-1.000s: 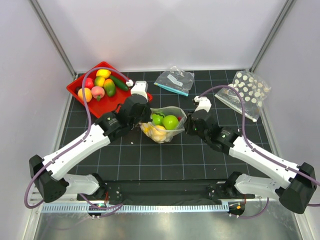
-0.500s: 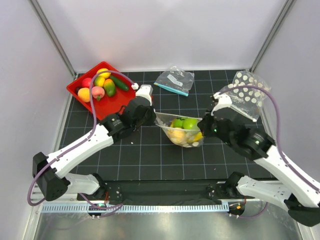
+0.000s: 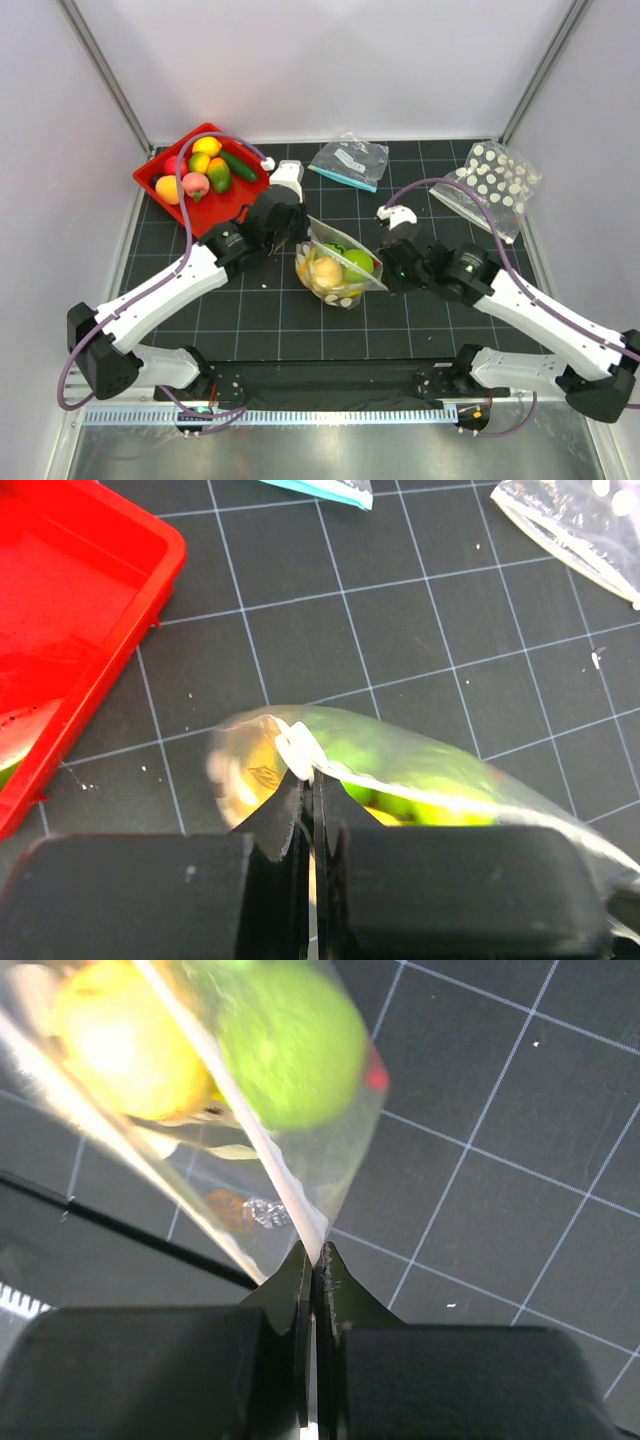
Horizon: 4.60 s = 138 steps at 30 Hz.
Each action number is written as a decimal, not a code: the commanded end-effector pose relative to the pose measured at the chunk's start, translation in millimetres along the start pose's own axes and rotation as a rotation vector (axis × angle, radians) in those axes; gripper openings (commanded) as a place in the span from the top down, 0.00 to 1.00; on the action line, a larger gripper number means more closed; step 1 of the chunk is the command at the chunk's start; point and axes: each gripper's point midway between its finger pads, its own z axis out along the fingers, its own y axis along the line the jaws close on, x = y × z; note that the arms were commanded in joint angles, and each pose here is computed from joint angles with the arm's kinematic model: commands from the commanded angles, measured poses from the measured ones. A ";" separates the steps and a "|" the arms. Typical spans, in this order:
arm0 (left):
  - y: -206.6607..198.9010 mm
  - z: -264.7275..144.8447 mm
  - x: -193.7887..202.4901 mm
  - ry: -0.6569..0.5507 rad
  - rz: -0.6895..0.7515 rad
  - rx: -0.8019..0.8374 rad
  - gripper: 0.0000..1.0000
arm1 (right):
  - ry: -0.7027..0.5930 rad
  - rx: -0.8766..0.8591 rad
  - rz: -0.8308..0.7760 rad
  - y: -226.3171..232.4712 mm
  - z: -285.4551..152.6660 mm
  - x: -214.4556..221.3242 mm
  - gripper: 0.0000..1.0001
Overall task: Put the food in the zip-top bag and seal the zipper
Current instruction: Adjust the zipper food storage bag at the center of the board, then zip the zipper food storage bag at the center of the board.
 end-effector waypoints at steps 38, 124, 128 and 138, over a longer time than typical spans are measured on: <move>-65.2 -14.7 -33.1 -0.059 0.241 0.367 1.00 | -0.294 0.068 -0.120 -4.7 3.7 -65.7 0.96; -147.7 -107.7 80.9 0.009 0.675 1.434 1.00 | -0.690 -0.974 -0.169 44.5 -48.3 -44.5 0.48; -147.1 -107.1 81.9 0.021 0.672 1.434 1.00 | -0.689 -1.021 -0.201 52.7 -55.1 -38.7 0.54; -141.1 -95.4 75.0 0.018 0.658 1.361 1.00 | -0.660 -1.084 -0.201 63.2 -61.5 -32.2 0.99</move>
